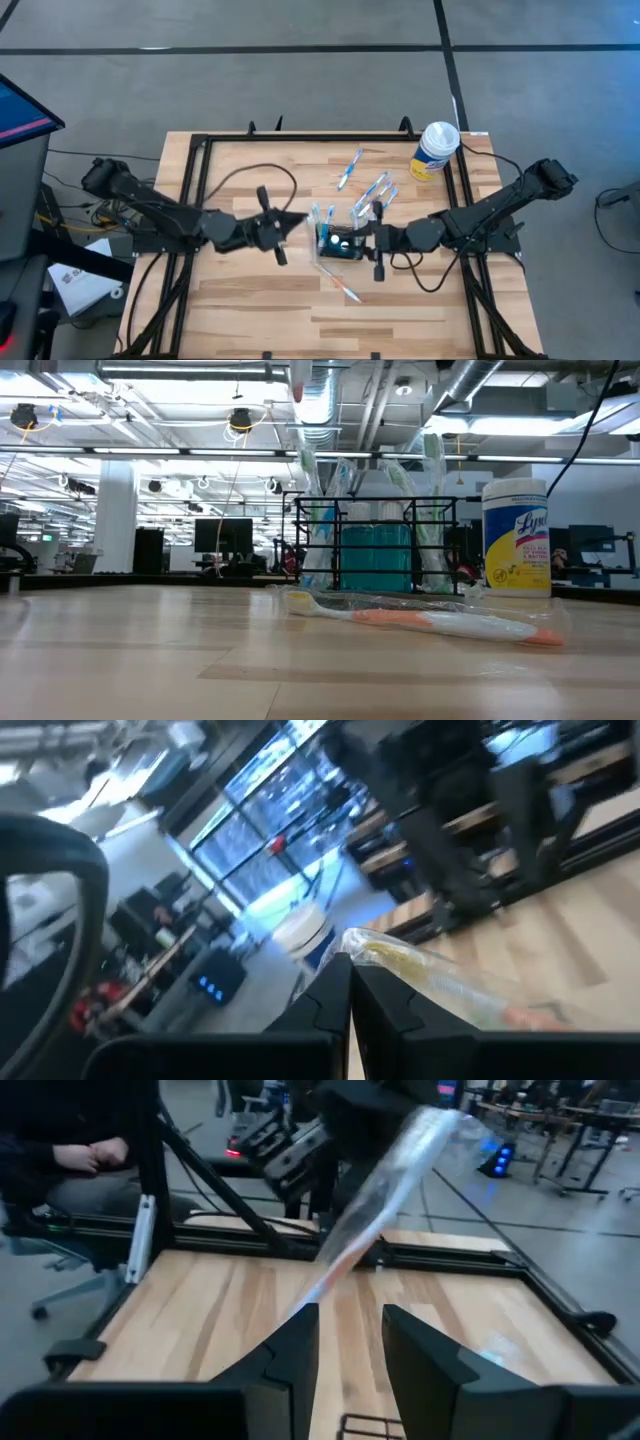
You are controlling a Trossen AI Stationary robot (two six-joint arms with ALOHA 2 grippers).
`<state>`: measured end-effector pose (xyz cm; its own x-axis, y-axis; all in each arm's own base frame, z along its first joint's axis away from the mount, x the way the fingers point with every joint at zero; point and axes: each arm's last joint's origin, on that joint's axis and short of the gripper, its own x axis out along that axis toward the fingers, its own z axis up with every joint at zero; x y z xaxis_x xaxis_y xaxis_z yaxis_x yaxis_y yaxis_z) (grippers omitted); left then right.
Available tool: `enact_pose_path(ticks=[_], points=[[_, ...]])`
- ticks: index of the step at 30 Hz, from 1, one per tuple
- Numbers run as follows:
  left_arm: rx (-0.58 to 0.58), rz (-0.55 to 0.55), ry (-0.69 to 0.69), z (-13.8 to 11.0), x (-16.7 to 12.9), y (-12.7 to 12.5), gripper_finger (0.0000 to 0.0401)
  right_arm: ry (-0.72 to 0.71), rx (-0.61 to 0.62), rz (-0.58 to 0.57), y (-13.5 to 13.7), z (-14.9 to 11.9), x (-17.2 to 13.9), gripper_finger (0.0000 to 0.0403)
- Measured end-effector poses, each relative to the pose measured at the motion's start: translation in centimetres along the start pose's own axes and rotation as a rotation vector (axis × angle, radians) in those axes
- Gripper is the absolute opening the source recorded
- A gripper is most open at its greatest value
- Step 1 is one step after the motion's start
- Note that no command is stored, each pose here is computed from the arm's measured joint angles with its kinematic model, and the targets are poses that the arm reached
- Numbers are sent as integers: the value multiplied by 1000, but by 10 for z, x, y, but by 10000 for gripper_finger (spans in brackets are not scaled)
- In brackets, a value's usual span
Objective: Pick & Place toothbrushing station
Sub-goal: Put the orange toothbrush into the wire organizer
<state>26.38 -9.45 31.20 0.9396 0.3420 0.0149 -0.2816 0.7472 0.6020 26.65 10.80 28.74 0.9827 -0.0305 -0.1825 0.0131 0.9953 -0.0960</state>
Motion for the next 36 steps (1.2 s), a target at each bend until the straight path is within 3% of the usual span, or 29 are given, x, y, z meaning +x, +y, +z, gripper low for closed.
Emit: enact_pose_path(ticks=[6, 16, 36], points=[[43, -19, -47, 2, 5, -27, 0, -48, 29, 93, 3, 5, 0, 103], [79, -47, -181, 3, 16, -51, 0, -38, 106, 93, 4, 0, 7, 103], [76, -63, -203, 2, 17, -57, 0, -121, 178, 191, 0, -6, 33, 103]])
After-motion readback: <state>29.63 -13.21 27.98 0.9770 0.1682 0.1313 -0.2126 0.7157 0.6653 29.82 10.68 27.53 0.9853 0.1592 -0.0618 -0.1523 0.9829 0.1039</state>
